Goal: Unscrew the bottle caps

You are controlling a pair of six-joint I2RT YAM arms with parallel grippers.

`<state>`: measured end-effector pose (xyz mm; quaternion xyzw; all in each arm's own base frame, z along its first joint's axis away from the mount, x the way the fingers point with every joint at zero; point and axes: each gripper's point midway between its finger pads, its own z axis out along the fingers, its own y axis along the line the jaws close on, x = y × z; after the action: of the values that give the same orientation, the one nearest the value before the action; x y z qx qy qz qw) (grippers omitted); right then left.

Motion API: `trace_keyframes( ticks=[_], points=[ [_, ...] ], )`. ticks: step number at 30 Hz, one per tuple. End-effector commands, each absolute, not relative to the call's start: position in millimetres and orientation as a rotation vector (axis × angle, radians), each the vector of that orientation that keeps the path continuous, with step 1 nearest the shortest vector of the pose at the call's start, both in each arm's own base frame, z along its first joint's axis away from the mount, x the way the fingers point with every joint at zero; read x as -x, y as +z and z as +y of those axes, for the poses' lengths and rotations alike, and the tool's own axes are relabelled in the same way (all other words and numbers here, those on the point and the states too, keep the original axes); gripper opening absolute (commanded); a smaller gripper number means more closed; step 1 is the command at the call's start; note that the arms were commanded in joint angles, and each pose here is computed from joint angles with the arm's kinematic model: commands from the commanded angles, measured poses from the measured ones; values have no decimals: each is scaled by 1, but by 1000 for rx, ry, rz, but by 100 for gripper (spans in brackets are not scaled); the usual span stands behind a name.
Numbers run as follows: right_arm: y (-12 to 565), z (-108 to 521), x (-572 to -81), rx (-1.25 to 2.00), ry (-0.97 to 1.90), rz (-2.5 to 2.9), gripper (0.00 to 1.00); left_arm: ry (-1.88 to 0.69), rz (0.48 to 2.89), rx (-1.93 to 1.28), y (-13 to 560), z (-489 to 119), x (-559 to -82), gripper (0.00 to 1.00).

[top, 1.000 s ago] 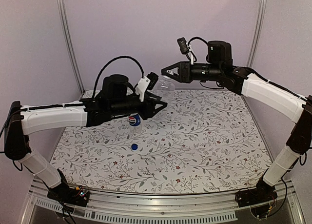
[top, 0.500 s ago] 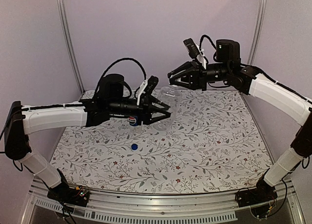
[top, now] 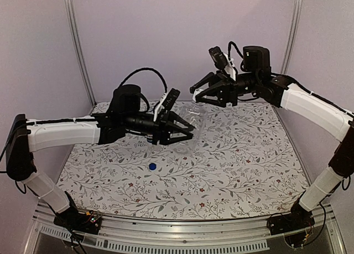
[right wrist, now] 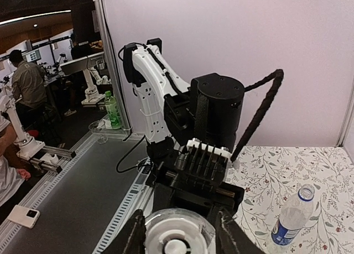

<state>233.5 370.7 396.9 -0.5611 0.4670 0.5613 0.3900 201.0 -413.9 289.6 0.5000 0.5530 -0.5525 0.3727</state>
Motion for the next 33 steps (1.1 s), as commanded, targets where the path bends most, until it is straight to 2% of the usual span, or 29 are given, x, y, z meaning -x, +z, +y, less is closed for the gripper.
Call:
trace_keyframes(
  ticks=[1,3,6,11,19,27,30,33],
  points=[
    [393,367,-264,1294,1322,1342,57,-1327,1283,-1248,321,-412,-211,24],
    [400,365,-266,1256,1304,1353,68,-1256,1328,-1201,319,-413,-224,24],
    [408,362,-275,1160,1272,1410,79,-1189,1369,-1159,316,-412,-236,24],
    [424,356,-282,1043,1263,1447,85,-1088,1438,-1105,307,-414,-251,24],
    [416,357,-323,759,1166,1636,83,-941,1550,-1005,297,-415,-271,23],
    [398,379,-325,758,1141,1698,78,-856,1602,-945,294,-413,-280,23],
    [391,383,-326,761,1139,1719,74,-832,1611,-930,294,-412,-283,22],
    [384,386,-326,771,1146,1732,66,-815,1613,-920,295,-410,-285,22]
  ],
)
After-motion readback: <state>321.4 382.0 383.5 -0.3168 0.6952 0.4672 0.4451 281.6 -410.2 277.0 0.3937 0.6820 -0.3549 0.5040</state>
